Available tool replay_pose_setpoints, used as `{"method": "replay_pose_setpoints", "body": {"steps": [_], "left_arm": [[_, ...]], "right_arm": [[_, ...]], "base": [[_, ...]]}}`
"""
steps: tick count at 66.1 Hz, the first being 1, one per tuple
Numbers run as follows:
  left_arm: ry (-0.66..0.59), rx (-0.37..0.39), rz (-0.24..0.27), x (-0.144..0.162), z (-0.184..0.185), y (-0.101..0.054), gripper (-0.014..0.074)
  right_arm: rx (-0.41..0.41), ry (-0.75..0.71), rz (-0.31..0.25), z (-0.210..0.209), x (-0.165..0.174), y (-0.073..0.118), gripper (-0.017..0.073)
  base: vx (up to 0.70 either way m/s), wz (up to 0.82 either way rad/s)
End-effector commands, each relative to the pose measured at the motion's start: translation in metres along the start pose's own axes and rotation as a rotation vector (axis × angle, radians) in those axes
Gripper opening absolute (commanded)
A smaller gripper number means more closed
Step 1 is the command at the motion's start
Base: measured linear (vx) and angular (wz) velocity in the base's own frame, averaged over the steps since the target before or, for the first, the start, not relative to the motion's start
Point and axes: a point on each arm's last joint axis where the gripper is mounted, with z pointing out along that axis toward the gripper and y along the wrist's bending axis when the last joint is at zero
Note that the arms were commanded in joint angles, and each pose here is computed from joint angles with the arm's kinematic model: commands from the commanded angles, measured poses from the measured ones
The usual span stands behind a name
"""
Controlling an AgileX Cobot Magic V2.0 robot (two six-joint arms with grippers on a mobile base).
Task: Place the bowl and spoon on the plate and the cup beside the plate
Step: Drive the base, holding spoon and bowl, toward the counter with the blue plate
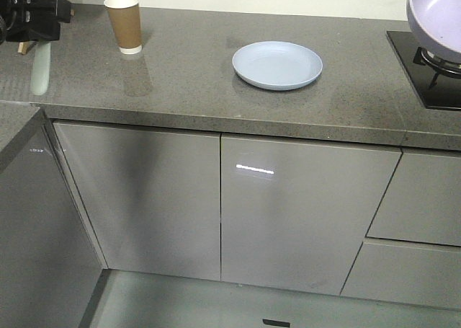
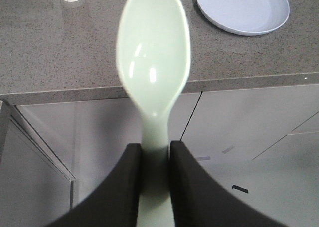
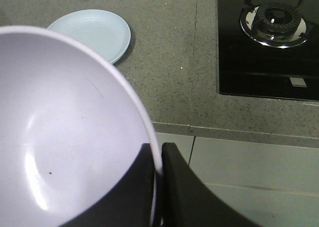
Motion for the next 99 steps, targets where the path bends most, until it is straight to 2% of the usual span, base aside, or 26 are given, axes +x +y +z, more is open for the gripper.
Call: {"method": "replay_pose_setpoints", "body": {"steps": [1,41,99], "left_arm": [[-0.126,0.022,-0.007,-0.0123,-0.0244,-0.0060,-0.0006],[-0.126,0.022,-0.007,-0.0123,-0.0244,-0.0060,-0.0006],[-0.126,0.022,-0.007,-0.0123,-0.0244,-0.0060,-0.0006]], "right_arm": [[0.008,-0.131,-0.008,-0.0213,-0.0122,0.0014,-0.0006],[0.008,-0.131,-0.008,-0.0213,-0.0122,0.0014,-0.0006],[0.008,-0.127,-0.008,-0.0212,-0.0119,0.0014,-0.0006]], "base": [[0.04,-0.03],[0.05,-0.06],[0.18,-0.01]]}}
